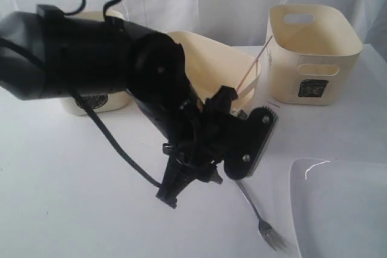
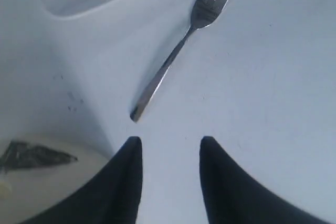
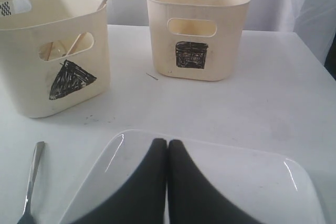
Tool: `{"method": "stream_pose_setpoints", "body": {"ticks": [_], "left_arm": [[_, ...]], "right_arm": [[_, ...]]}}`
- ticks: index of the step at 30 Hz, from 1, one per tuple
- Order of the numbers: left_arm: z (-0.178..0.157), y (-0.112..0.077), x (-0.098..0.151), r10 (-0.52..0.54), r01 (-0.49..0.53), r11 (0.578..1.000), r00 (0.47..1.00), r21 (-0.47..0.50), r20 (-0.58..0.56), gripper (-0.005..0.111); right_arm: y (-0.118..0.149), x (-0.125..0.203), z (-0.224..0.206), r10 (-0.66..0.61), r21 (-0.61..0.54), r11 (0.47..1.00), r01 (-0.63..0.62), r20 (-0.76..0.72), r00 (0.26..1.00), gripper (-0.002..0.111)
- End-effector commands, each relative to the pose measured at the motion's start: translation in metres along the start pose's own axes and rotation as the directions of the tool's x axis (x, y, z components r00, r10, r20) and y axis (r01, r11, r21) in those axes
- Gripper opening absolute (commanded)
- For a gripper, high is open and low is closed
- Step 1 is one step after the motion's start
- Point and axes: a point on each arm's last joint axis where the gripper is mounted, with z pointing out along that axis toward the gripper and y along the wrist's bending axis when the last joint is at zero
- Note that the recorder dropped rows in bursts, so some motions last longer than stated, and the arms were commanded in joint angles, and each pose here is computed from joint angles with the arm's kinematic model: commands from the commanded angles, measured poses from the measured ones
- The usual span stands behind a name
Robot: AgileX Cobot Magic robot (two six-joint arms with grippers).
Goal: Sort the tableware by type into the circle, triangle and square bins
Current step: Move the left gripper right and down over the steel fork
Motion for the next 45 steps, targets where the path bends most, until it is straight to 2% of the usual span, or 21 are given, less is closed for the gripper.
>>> {"method": "stream_pose_setpoints", "body": {"ticks": [1, 5, 10, 20, 22, 26, 28, 31, 34, 38, 42, 45], "left_arm": [[0.022, 0.001, -0.011, 0.186, -0.182, 0.982, 0.979, -0.053, 0.084, 0.042], [0.034, 0.002, -0.019, 0.232, -0.221, 0.971, 0.961, -0.087, 0.152, 0.042], [0.041, -0.007, -0.021, 0.235, -0.241, 0.971, 0.950, 0.004, 0.205, 0.042], [0.023, -0.013, -0.019, 0.188, -0.215, 0.972, 0.951, 0.092, 0.245, 0.042], [0.021, -0.012, -0.016, 0.173, -0.201, 0.975, 0.953, 0.093, 0.249, 0.049], [0.021, -0.008, -0.014, 0.127, -0.150, 0.986, 0.958, 0.071, 0.256, 0.070], [0.021, -0.004, -0.013, 0.125, -0.136, 0.990, 0.962, 0.029, 0.242, 0.073], [0.024, 0.002, -0.011, 0.052, -0.051, 0.999, 0.973, -0.011, 0.223, 0.073], [0.030, 0.001, -0.011, -0.027, 0.024, 1.000, 0.976, 0.013, 0.218, 0.073], [0.042, 0.000, -0.008, -0.034, 0.030, 0.999, 0.978, 0.025, 0.206, 0.067], [0.051, -0.003, -0.006, 0.013, -0.023, 0.999, 0.981, 0.049, 0.196, 0.052], [0.057, -0.004, -0.004, 0.063, -0.074, 0.996, 0.979, 0.047, 0.192, 0.053]], "right_arm": [[0.000, 0.000, 0.000, -0.005, -0.008, 1.000, 0.005, 0.014, 1.000, 0.000], [0.000, 0.000, 0.000, -0.005, -0.008, 1.000, 0.005, 0.014, 1.000, 0.000], [0.000, 0.000, 0.000, -0.005, -0.008, 1.000, 0.005, 0.014, 1.000, 0.000], [0.000, 0.000, 0.000, -0.005, -0.008, 1.000, 0.005, 0.014, 1.000, 0.000], [0.000, 0.000, 0.000, -0.005, -0.008, 1.000, 0.005, 0.014, 1.000, 0.000], [0.000, 0.000, 0.000, -0.005, -0.008, 1.000, 0.005, 0.014, 1.000, 0.000], [0.000, 0.000, 0.000, -0.005, -0.008, 1.000, 0.005, 0.014, 1.000, 0.000], [0.000, 0.000, 0.000, -0.005, -0.008, 1.000, 0.005, 0.014, 1.000, 0.000], [0.000, 0.000, 0.000, -0.005, -0.008, 1.000, 0.005, 0.014, 1.000, 0.000], [0.000, 0.000, 0.000, -0.005, -0.008, 1.000, 0.005, 0.014, 1.000, 0.000], [0.000, 0.000, 0.000, -0.005, -0.008, 1.000, 0.005, 0.014, 1.000, 0.000], [0.000, 0.000, 0.000, -0.005, -0.008, 1.000, 0.005, 0.014, 1.000, 0.000]]}}
